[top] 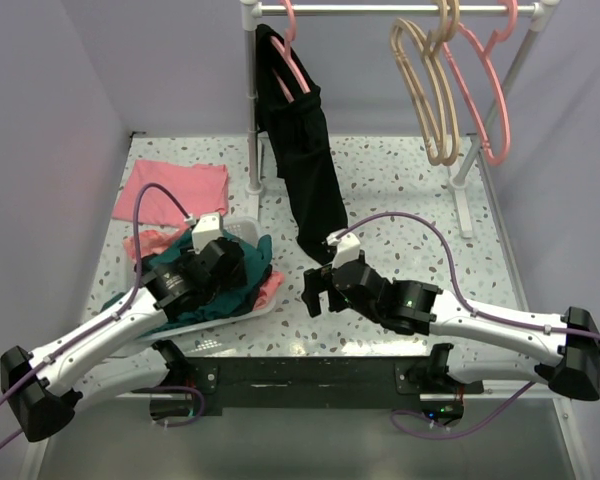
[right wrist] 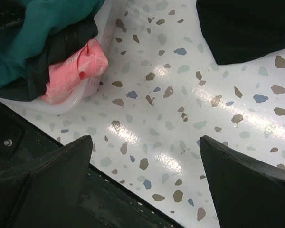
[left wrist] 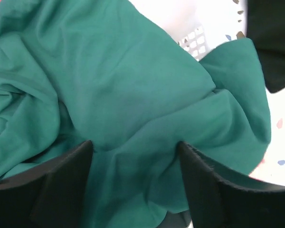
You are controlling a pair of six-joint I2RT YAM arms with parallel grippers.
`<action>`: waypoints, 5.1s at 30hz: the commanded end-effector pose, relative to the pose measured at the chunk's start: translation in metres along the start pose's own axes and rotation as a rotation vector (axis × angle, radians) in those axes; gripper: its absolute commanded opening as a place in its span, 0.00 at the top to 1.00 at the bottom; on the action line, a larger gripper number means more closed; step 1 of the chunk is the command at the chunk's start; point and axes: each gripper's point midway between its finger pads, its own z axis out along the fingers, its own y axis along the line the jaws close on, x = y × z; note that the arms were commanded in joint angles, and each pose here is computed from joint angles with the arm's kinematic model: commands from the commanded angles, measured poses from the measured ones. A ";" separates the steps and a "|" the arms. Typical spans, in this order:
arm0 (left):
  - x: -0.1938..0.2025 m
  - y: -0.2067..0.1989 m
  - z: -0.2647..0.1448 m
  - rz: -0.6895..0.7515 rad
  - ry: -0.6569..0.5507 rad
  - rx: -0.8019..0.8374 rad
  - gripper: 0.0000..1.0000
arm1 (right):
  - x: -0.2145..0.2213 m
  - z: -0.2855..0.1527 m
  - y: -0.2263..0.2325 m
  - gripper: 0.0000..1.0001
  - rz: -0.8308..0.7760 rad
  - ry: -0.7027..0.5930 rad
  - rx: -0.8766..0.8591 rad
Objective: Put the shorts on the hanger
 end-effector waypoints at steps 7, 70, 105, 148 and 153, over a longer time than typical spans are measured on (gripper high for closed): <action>-0.046 -0.004 -0.017 -0.041 -0.127 0.071 1.00 | -0.026 -0.009 0.010 0.01 0.005 -0.065 -0.043; -0.339 -0.122 -0.309 0.049 -0.884 0.844 1.00 | -0.192 -0.107 0.119 1.00 0.215 -0.451 -0.910; -0.120 -0.105 -0.149 0.283 -0.300 0.778 0.23 | -0.202 -0.050 0.027 1.00 0.261 -0.281 -0.164; -0.069 -0.159 -0.070 0.027 -0.368 0.353 0.92 | -0.186 -0.018 -0.007 0.95 0.248 -0.240 0.063; -0.080 -0.127 -0.054 0.005 -0.352 0.307 1.00 | -0.173 -0.024 -0.011 0.51 0.114 -0.207 0.040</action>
